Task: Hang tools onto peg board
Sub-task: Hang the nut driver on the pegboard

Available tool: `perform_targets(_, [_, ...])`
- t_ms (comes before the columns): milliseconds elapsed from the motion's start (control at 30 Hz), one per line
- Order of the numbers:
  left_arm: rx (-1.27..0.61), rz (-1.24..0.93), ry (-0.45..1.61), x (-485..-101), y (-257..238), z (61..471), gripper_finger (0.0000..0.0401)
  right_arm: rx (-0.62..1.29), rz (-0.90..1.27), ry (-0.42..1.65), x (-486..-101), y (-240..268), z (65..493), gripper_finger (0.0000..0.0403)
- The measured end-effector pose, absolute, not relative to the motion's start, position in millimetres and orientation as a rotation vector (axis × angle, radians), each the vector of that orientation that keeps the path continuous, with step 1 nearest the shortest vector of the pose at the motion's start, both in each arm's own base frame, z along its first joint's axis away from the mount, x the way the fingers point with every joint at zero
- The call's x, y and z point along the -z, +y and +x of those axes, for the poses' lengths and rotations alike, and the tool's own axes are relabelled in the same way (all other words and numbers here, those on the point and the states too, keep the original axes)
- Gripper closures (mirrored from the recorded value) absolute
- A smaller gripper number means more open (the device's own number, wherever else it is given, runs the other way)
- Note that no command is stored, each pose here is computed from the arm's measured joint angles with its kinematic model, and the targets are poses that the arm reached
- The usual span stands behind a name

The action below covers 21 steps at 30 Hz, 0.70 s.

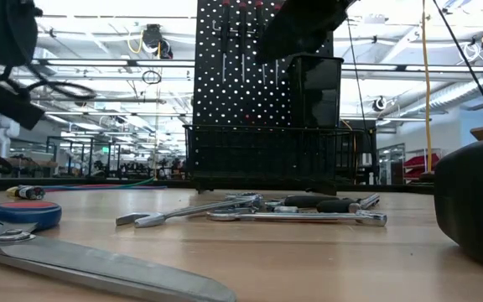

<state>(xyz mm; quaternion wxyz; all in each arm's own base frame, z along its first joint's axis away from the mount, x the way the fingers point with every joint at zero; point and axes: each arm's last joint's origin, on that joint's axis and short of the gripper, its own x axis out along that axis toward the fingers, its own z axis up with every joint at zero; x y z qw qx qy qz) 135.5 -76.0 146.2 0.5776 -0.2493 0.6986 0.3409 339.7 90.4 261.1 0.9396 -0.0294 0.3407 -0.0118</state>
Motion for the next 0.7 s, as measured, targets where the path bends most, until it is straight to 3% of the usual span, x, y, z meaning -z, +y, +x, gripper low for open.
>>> perform_targets(200, [-0.687, -0.687, 1.563, -135.5, -70.5, 124.3, 0.029, 0.024, -0.062, 0.7, -260.8, 90.3, 339.4, 0.0222])
perform_targets(700, [-0.687, -0.724, 1.55, -129.9, -68.9, 120.8, 0.0292, 0.026, -0.065, 0.698, -261.2, 90.1, 339.5, 0.0222])
